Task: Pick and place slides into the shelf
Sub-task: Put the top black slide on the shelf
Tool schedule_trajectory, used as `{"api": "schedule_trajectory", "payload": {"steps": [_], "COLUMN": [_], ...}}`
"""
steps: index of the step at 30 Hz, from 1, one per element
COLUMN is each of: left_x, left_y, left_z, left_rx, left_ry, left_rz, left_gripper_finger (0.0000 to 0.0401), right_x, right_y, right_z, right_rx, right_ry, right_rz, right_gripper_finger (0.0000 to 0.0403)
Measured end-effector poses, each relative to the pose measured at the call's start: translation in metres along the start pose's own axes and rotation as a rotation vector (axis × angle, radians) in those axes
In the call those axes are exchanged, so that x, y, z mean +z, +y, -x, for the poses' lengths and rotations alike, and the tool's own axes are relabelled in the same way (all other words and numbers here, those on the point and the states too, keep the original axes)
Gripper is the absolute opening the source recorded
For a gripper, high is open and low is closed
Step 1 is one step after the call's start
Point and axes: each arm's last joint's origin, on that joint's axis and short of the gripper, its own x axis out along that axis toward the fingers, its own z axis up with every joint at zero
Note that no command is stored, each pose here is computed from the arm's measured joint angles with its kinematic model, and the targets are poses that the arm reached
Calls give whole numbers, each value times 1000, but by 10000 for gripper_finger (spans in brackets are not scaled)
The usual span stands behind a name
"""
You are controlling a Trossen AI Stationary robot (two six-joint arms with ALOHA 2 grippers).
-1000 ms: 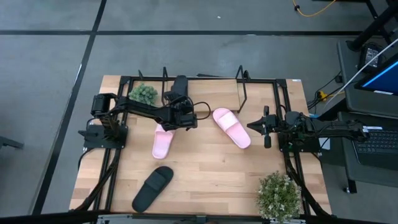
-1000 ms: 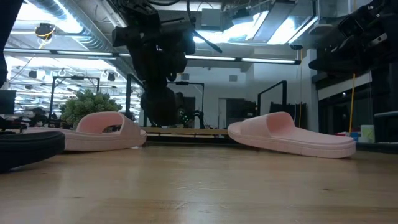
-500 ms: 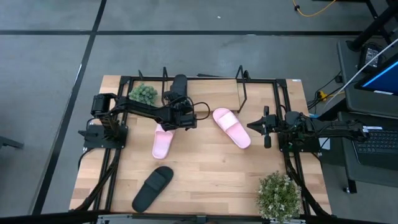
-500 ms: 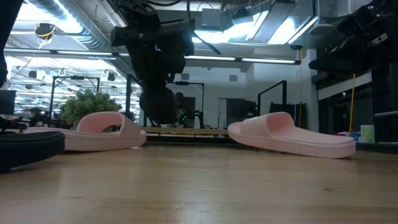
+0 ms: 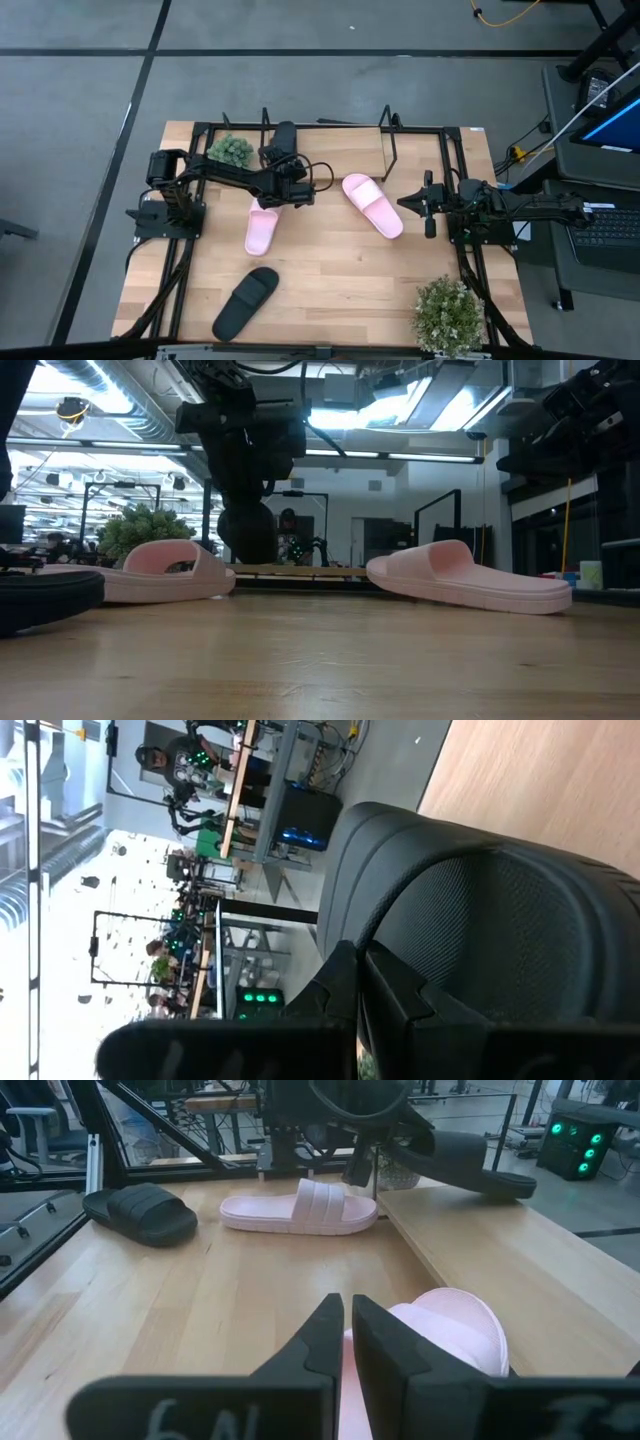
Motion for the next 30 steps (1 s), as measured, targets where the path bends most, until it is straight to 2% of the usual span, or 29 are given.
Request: {"api": "schedule_trajectory", "payload": {"steps": [24,30], "left_x": [-5,-4], "left_y": [0,-2], "left_z": [-5,-5], "left_rx": [-92,-166], "left_ry": [58,72], "left_rz": [36,55], "left_gripper_finger": [0,0], "right_x": [0,0], "right_y": [0,0], "right_z": [0,0], "right_rx": [0,0], "right_ry": [0,0], "right_rz": [1,0], "right_gripper_finger": [29,29]}}
